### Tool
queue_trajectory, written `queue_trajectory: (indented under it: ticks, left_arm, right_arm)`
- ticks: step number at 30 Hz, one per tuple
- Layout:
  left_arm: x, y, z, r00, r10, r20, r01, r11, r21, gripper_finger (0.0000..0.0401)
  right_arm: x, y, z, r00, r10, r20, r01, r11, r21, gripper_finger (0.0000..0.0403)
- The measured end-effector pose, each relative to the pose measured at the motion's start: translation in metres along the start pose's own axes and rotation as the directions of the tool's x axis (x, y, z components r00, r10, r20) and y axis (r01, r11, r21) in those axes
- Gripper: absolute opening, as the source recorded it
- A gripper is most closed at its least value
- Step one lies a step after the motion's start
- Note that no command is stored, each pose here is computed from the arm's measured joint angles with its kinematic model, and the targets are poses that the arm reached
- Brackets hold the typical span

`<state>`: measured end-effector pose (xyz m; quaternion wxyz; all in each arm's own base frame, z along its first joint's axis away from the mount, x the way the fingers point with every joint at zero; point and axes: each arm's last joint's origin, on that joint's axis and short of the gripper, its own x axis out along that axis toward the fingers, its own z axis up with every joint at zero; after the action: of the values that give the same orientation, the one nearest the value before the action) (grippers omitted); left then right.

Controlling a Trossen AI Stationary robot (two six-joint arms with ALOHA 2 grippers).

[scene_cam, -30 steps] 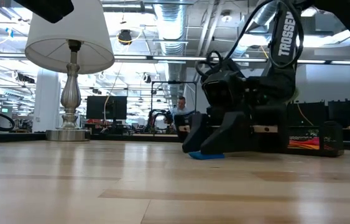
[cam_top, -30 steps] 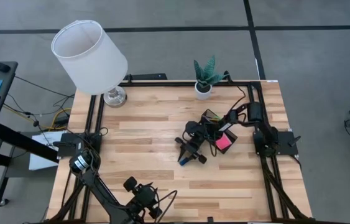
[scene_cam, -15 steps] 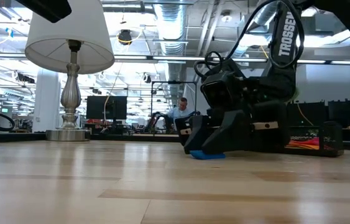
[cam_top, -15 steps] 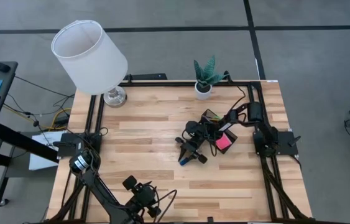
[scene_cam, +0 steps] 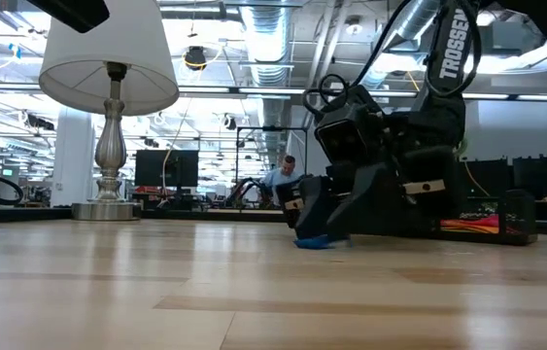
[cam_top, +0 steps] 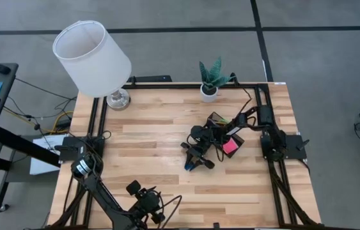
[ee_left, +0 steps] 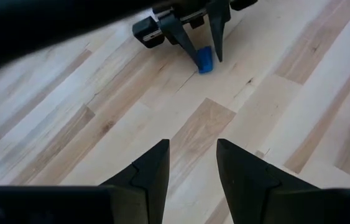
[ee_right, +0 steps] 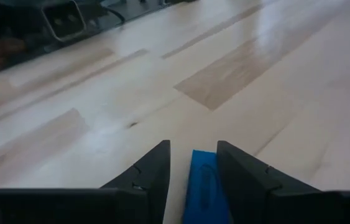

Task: Pick and place office supplies into organizer
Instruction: Put the blue eraser into the desk organizer

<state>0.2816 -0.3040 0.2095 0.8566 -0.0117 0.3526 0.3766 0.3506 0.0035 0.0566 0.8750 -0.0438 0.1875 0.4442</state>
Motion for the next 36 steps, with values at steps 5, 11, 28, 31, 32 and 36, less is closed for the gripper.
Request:
queue_trajectory:
  ticks: [5,11,28,31,32,36]
  left_arm:
    - [0.001,0.000,0.001,1.000,0.002,0.000,-0.002,1.000,-0.001,0.0125]
    - [0.002,0.000,0.001,1.000,0.004,0.000,-0.004,1.000,-0.003,0.0125]
    - [0.003,0.000,0.003,1.000,0.004,0.028,-0.005,0.999,0.035,0.0125]
    - [0.003,0.000,0.005,0.997,0.001,0.078,-0.005,0.999,0.053,0.0125]
    - [0.003,0.000,0.005,0.996,0.000,0.094,-0.006,0.998,0.059,0.0125]
    - [0.002,0.000,0.006,0.991,-0.002,0.130,-0.009,0.996,0.084,0.0125]
  right_arm:
    - [0.001,-0.004,0.000,0.991,-0.127,-0.042,0.123,0.989,-0.084,0.0127]
    - [0.001,-0.004,0.000,0.988,-0.145,-0.049,0.142,0.987,-0.071,0.0127]
    - [0.004,-0.005,-0.002,0.987,-0.159,-0.027,0.158,0.987,-0.041,0.0017]
    - [0.001,-0.007,0.003,0.979,-0.204,-0.016,0.204,0.977,0.053,0.0019]
    - [-0.001,-0.009,0.008,0.972,-0.237,-0.006,0.236,0.967,0.095,0.0023]
    - [-0.014,-0.011,0.044,0.935,-0.344,0.087,0.325,0.929,0.179,0.0021]
